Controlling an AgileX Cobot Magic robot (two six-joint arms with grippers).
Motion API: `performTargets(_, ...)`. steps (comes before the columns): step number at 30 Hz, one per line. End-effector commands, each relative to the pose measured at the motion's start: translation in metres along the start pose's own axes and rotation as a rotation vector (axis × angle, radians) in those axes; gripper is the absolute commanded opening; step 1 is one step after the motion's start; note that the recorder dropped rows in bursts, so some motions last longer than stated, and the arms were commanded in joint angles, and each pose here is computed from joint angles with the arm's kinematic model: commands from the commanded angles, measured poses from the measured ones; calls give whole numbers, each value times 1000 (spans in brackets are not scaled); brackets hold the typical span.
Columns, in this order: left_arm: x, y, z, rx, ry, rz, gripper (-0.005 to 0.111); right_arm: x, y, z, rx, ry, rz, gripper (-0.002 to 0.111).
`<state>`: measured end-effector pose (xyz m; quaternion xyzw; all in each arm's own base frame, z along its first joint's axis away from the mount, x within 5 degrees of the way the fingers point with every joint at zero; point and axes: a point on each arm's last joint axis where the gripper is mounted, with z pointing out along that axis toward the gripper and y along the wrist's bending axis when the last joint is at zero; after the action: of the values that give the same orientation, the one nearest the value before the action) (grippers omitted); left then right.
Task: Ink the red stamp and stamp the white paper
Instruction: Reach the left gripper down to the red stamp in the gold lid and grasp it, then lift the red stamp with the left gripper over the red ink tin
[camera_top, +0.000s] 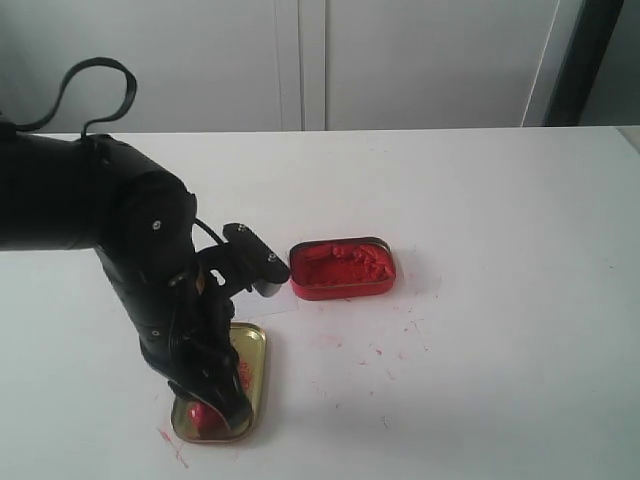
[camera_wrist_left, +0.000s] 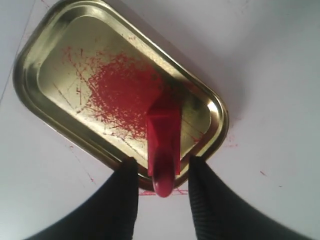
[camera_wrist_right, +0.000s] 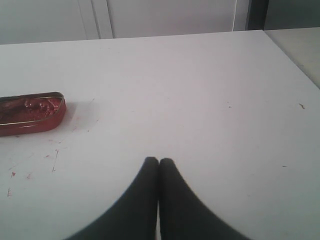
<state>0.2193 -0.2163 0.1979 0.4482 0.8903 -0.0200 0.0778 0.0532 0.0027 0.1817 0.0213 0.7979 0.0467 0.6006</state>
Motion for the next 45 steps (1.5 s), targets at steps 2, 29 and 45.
performTargets(2,-1,0,14,13,46,0,40,0,0,0,-1,-15,4,0)
performTargets(29,-3,0,25,15,56,0,0,0,0,0,-1,-15,4,0)
performTargets(45,-3,1,21,18,93,2,0,0,0,0,-1,-15,4,0)
